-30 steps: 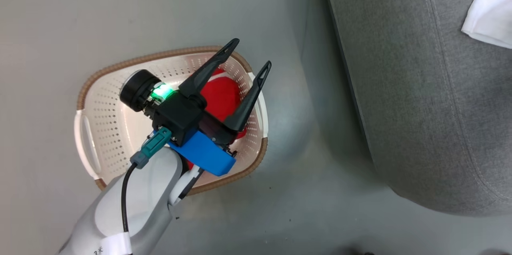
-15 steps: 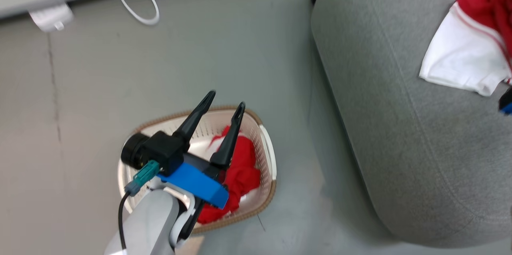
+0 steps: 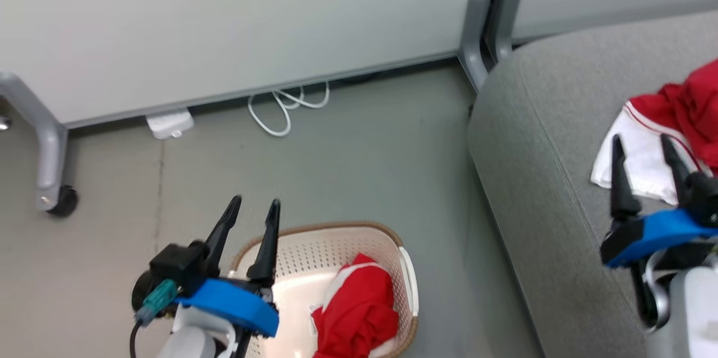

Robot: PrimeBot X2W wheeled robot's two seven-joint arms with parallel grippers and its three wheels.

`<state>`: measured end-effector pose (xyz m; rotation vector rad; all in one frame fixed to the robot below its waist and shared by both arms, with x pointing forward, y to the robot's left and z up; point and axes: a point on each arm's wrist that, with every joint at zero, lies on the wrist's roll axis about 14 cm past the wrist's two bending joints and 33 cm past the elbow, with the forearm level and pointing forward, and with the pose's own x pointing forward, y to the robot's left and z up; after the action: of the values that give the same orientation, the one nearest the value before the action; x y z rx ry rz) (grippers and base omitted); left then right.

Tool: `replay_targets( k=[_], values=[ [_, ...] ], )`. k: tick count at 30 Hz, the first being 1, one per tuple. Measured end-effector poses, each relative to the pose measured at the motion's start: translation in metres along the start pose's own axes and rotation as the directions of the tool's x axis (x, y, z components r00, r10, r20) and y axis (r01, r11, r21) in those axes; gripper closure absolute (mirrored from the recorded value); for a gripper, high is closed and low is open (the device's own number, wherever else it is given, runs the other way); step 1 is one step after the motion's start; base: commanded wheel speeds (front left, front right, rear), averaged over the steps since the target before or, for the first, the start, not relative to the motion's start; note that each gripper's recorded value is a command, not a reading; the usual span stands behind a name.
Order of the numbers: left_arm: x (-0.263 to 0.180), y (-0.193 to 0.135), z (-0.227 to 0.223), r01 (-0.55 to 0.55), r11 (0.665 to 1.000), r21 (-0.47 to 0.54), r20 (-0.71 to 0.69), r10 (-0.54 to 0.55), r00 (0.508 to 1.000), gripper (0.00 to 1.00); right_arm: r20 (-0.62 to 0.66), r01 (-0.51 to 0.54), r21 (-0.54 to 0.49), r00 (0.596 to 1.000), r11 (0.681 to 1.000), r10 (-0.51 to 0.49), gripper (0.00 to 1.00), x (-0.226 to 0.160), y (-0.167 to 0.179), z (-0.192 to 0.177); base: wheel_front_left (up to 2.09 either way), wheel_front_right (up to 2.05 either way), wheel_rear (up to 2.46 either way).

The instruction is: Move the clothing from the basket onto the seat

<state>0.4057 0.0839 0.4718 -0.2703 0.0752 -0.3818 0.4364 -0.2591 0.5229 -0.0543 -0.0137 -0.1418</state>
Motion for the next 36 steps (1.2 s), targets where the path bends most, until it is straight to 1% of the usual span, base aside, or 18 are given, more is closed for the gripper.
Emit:
replay_targets(
  k=[3,8,9,12,15,19,25,36],
  values=[
    [-0.019,0.015,0.004,-0.067,0.998,-0.003,0.014,0.067,0.998,0.0,0.045,-0.061,0.005,0.997,0.998,0.06,0.0,-0.015,0.022,0.013,0.0,0.0,0.0],
    [-0.043,0.041,0.016,-0.163,0.987,0.003,0.053,0.163,0.985,0.0,0.072,-0.156,0.011,0.985,0.988,0.155,0.0,-0.029,0.056,0.022,0.0,0.0,0.0],
    [-0.047,0.045,0.018,-0.179,0.984,0.007,0.058,0.178,0.982,0.0,0.067,-0.174,0.011,0.983,0.985,0.173,0.0,-0.031,0.063,0.021,0.0,0.0,0.0],
    [-0.058,0.057,0.023,-0.224,0.974,0.006,0.076,0.223,0.972,0.0,0.048,-0.217,0.052,0.976,0.975,0.214,0.0,-0.04,0.077,0.016,0.0,0.0,0.0],
    [-0.067,0.067,0.024,-0.26,0.966,0.006,0.081,0.259,0.963,0.0,0.039,-0.228,0.087,0.974,0.97,0.225,0.0,-0.045,0.081,0.012,0.0,0.0,0.0],
    [-0.071,0.07,0.022,-0.271,0.962,0.008,0.076,0.27,0.96,0.0,0.03,-0.228,0.107,0.974,0.968,0.226,0.0,-0.048,0.08,0.008,0.0,0.0,0.0],
    [-0.07,0.068,0.018,-0.267,0.964,0.01,0.065,0.266,0.962,0.0,0.02,-0.221,0.111,0.975,0.969,0.22,0.0,-0.048,0.079,0.005,0.0,0.0,0.0],
    [-0.055,0.059,0.003,-0.227,0.974,0.009,0.016,0.227,0.974,0.0,0.001,-0.211,0.122,0.977,0.97,0.212,0.0,-0.042,0.077,-0.004,0.0,0.0,0.0]
  ],
)
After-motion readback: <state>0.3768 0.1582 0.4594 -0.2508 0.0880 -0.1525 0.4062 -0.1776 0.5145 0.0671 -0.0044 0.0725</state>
